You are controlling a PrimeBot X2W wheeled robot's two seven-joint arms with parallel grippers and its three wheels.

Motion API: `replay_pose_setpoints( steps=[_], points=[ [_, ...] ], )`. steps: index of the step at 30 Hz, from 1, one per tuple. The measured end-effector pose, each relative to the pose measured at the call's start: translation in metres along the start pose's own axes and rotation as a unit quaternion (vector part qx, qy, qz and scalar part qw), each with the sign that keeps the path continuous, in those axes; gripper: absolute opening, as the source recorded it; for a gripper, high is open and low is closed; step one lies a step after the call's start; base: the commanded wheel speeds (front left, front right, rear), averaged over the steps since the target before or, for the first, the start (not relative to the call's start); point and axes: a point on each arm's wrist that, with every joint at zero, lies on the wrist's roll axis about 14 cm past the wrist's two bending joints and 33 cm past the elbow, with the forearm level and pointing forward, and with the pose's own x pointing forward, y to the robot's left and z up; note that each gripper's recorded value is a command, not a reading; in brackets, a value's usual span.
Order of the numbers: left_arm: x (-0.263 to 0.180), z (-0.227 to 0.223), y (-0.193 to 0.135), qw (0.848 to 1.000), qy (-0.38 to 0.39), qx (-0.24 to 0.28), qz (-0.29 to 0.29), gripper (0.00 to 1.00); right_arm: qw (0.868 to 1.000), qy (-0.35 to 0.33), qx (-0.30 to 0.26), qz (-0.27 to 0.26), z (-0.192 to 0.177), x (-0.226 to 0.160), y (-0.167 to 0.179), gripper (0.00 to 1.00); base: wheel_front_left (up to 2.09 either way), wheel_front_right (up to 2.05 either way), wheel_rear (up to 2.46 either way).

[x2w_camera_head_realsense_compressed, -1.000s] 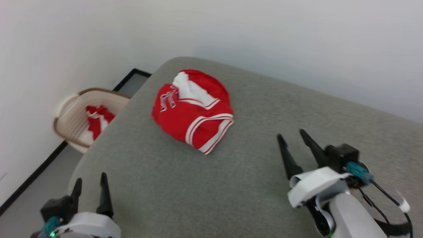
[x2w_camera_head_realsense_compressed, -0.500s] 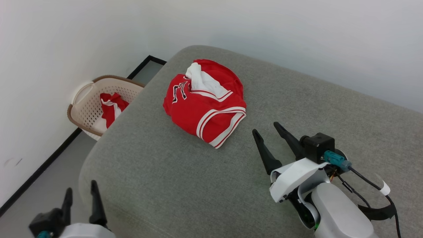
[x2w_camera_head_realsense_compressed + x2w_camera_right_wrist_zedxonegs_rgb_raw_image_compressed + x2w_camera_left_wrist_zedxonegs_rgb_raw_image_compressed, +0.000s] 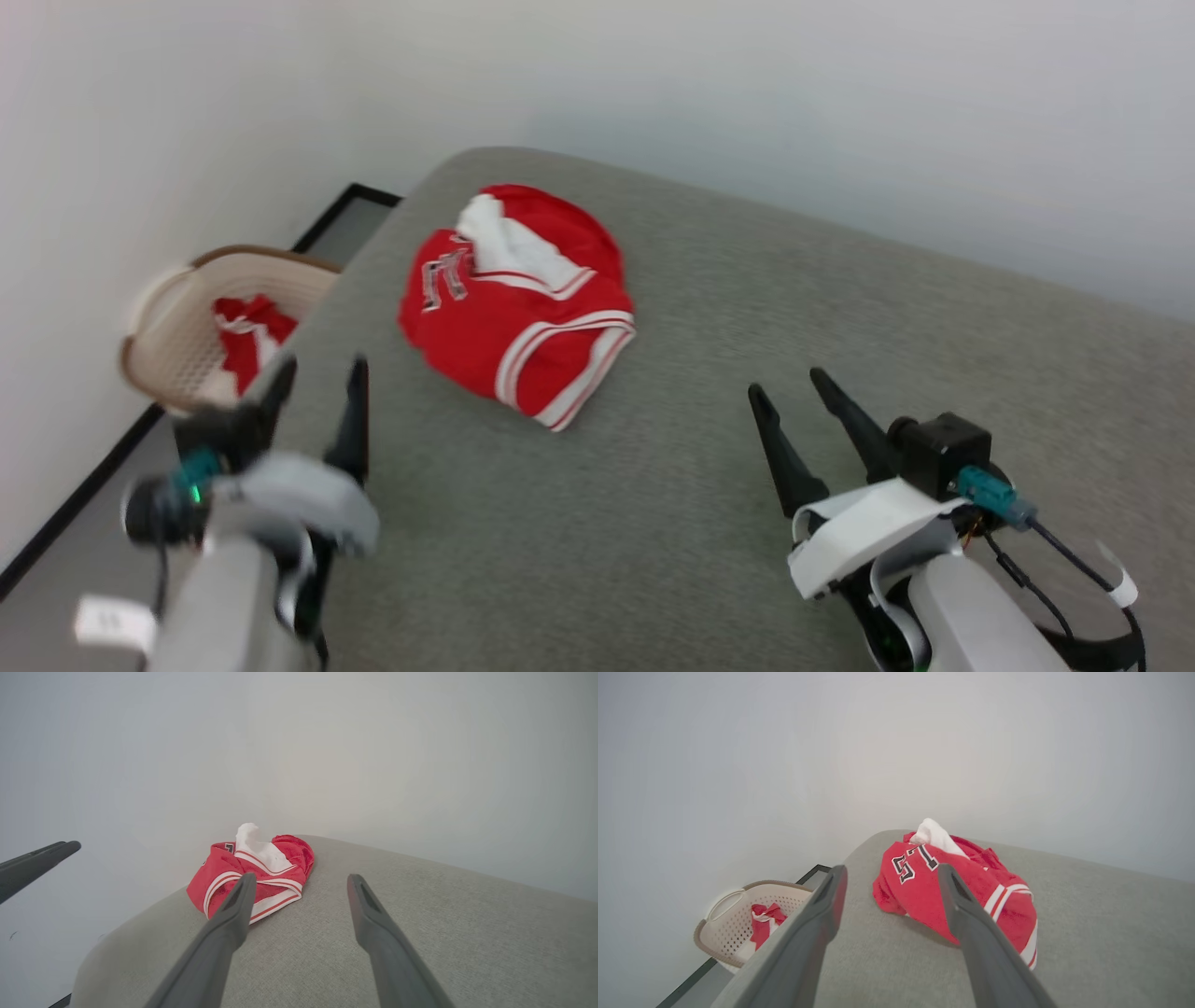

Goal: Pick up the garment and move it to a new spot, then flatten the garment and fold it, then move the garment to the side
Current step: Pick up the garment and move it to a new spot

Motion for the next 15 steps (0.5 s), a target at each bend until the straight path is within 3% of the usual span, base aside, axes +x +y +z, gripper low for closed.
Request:
replay_pose_setpoints(
  steps=[6,8,11,15],
  points=[
    [0.061,0.031,-0.02,0.998,0.002,-0.056,-0.037,1.0,0.999,-0.045,-0.01,-0.03,0.031,-0.005,-0.025,1.0,0.0,0.0,0.0],
    [0.078,0.033,-0.017,0.998,0.02,-0.026,-0.047,1.0,0.998,-0.049,-0.006,-0.048,0.033,-0.012,-0.039,1.0,0.0,0.0,0.0],
    [0.105,0.033,-0.015,0.997,0.05,-0.022,-0.048,1.0,0.996,-0.056,0.001,-0.073,0.034,-0.023,-0.057,1.0,0.0,0.0,0.0],
    [0.138,0.012,-0.033,0.99,0.121,0.001,-0.069,1.0,0.991,-0.059,0.017,-0.117,0.03,-0.044,-0.088,1.0,0.0,0.0,0.0]
  ],
)
